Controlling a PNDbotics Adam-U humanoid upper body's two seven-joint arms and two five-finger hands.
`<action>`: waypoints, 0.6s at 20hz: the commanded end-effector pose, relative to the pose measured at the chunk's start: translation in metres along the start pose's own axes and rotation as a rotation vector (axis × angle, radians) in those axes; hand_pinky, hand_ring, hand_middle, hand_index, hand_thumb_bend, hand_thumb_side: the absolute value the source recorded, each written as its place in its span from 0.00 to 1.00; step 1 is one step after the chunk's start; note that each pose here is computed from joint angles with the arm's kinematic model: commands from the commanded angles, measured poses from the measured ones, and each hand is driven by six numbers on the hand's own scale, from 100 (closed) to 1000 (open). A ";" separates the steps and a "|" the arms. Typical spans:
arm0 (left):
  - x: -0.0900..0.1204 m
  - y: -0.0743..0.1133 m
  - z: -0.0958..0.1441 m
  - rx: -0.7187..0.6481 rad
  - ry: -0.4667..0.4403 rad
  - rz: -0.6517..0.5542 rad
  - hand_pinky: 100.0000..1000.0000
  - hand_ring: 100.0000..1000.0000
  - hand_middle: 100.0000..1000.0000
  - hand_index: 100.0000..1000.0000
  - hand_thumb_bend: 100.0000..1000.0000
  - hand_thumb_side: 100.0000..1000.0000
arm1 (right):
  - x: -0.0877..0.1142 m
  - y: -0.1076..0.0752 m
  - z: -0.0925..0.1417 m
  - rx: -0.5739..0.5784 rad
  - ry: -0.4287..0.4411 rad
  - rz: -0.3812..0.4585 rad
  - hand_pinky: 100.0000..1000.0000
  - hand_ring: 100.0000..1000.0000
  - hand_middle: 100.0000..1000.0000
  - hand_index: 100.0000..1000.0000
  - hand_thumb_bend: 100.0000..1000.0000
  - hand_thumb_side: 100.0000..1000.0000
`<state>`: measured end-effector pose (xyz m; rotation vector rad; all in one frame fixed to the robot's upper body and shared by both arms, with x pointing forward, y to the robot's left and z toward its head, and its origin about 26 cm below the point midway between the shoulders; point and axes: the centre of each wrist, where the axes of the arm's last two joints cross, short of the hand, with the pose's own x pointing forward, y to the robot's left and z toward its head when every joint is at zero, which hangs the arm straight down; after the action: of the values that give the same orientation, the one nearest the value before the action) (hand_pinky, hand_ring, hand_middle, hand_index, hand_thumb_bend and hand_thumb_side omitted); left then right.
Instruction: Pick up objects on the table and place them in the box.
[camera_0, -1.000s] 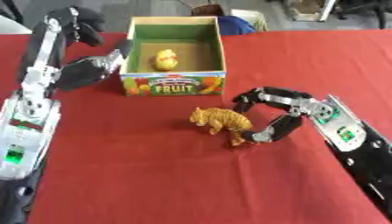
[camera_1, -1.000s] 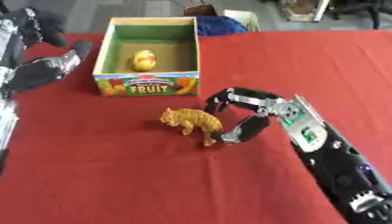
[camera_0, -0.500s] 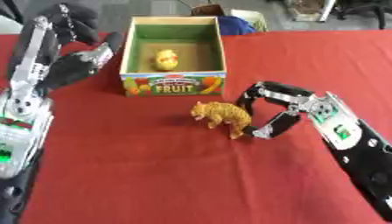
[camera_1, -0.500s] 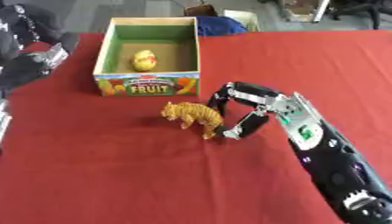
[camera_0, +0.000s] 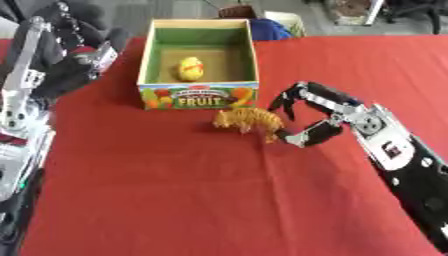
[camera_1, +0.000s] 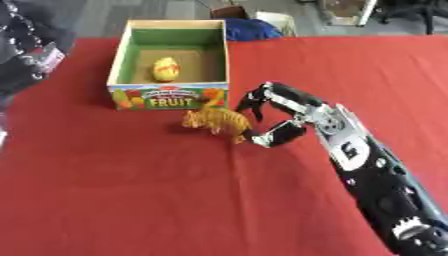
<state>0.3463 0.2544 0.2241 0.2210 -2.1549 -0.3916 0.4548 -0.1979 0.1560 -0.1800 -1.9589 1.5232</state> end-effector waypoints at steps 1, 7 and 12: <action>0.010 0.010 -0.002 0.017 -0.038 -0.021 0.53 0.47 0.47 0.62 0.47 0.22 | 0.005 -0.028 0.003 -0.067 -0.007 0.035 0.63 0.71 0.26 0.35 0.05 0.00; 0.011 0.011 -0.002 0.023 -0.043 -0.020 0.53 0.47 0.47 0.62 0.47 0.22 | 0.004 -0.034 0.006 -0.089 0.009 0.026 0.64 0.75 0.32 0.42 0.10 0.00; 0.012 0.010 -0.002 0.021 -0.046 -0.019 0.53 0.47 0.47 0.62 0.47 0.22 | 0.008 -0.018 -0.004 0.038 -0.035 0.049 0.72 0.90 0.56 0.69 0.24 0.24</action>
<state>0.3442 0.2554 0.2268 0.2222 -2.1706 -0.3804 0.4547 -0.1977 0.1634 -0.1708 -1.9523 1.5541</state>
